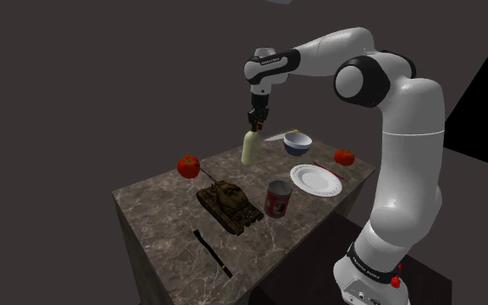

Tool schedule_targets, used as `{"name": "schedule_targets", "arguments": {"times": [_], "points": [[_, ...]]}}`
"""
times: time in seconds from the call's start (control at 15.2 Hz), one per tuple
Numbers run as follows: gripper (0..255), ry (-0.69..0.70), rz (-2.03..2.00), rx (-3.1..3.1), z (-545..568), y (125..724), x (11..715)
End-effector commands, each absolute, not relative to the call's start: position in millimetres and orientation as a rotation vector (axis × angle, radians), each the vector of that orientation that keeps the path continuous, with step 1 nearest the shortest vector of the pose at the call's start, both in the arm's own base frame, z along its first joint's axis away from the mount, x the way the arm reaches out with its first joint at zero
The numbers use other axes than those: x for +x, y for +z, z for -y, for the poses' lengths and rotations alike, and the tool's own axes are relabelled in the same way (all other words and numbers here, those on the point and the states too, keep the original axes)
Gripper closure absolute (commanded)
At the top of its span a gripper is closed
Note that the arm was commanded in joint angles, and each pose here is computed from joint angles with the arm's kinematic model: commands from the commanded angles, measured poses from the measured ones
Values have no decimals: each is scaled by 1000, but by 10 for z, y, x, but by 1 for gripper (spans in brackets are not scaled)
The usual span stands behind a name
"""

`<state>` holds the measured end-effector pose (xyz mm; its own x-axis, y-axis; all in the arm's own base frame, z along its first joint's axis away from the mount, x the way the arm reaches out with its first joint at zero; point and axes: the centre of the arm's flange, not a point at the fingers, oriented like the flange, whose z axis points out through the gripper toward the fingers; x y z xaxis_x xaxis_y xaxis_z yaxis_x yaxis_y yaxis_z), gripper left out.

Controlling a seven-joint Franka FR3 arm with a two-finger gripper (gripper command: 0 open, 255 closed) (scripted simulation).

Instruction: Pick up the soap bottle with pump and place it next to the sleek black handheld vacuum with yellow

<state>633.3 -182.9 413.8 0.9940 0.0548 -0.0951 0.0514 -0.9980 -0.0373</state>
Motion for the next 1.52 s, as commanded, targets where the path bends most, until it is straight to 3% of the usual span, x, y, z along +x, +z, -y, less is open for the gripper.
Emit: {"name": "schedule_targets", "arguments": {"times": [0.0, 1.45], "points": [[255, 150, 83, -3102, 1829, 4137, 6333], [255, 150, 83, -3102, 1828, 5192, 6333]]}}
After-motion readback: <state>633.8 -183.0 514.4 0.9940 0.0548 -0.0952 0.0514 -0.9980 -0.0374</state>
